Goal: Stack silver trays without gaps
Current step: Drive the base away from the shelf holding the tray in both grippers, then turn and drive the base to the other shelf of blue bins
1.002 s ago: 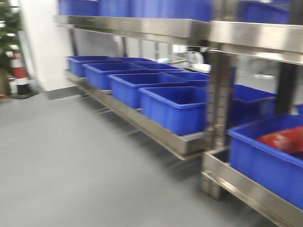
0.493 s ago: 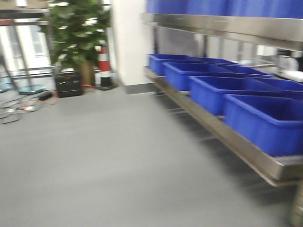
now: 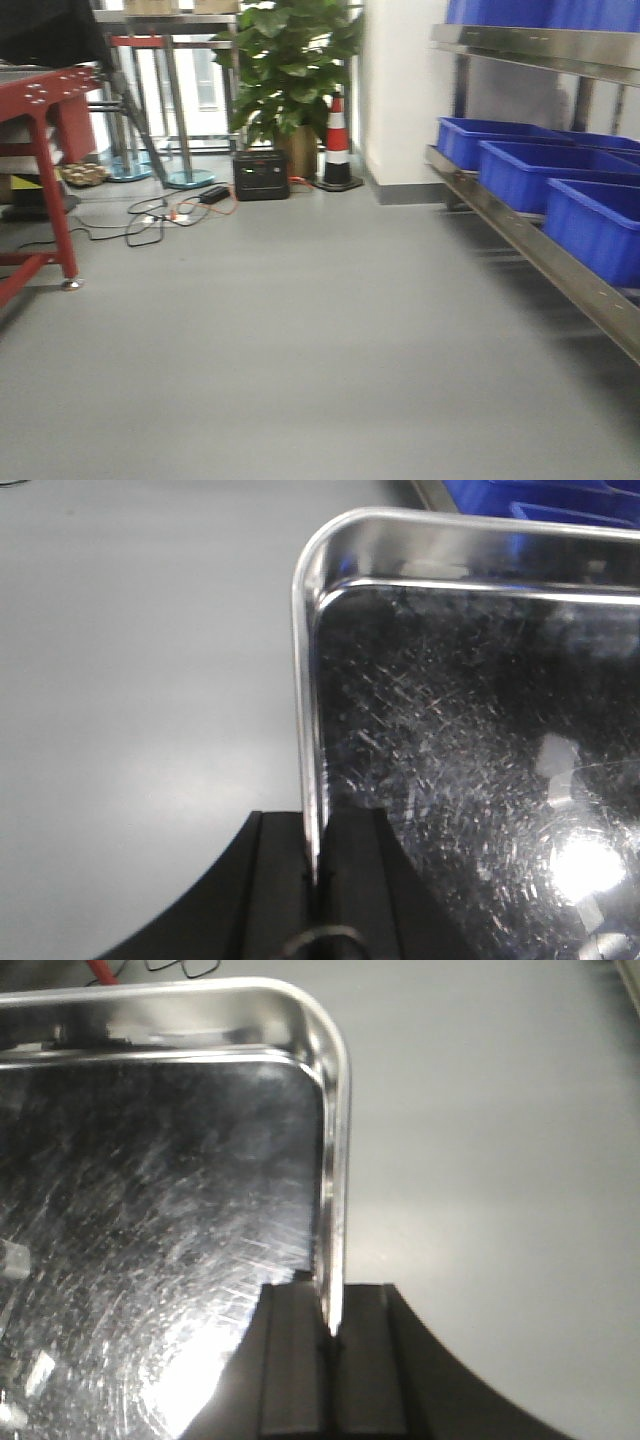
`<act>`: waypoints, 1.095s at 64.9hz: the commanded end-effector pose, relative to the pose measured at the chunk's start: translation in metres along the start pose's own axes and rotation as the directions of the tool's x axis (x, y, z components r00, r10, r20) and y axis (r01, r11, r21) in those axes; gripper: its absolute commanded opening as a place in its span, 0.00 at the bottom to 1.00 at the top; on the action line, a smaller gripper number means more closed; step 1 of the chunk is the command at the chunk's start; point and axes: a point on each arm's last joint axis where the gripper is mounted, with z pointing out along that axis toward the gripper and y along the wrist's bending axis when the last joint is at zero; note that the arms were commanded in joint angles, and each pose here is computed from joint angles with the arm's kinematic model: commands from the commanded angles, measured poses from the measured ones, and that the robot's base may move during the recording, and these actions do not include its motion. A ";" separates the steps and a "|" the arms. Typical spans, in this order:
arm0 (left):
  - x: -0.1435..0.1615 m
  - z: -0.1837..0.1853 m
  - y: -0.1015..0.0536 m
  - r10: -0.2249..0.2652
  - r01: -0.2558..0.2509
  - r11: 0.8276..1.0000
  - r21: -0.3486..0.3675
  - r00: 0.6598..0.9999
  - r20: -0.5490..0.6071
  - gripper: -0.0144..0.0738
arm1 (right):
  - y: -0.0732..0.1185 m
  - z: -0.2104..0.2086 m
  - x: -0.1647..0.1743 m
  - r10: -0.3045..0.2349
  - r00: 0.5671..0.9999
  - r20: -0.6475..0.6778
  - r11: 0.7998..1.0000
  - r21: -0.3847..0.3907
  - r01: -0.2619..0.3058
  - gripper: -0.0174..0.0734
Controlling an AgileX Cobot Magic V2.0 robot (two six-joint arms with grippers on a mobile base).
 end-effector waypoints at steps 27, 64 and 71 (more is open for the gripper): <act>-0.005 -0.008 -0.004 -0.011 0.008 0.999 0.050 0.999 0.047 0.15 | 0.004 -0.005 -0.005 -0.009 0.999 0.049 0.999 -0.035 0.011 0.11; -0.005 -0.008 -0.004 -0.011 0.008 0.999 0.050 0.999 0.047 0.15 | 0.004 -0.005 -0.005 -0.009 0.999 0.049 0.999 -0.035 0.011 0.11; -0.005 -0.008 -0.004 -0.011 0.008 0.999 0.051 0.999 0.049 0.15 | 0.004 -0.005 -0.005 -0.009 0.999 0.052 0.999 -0.037 0.011 0.11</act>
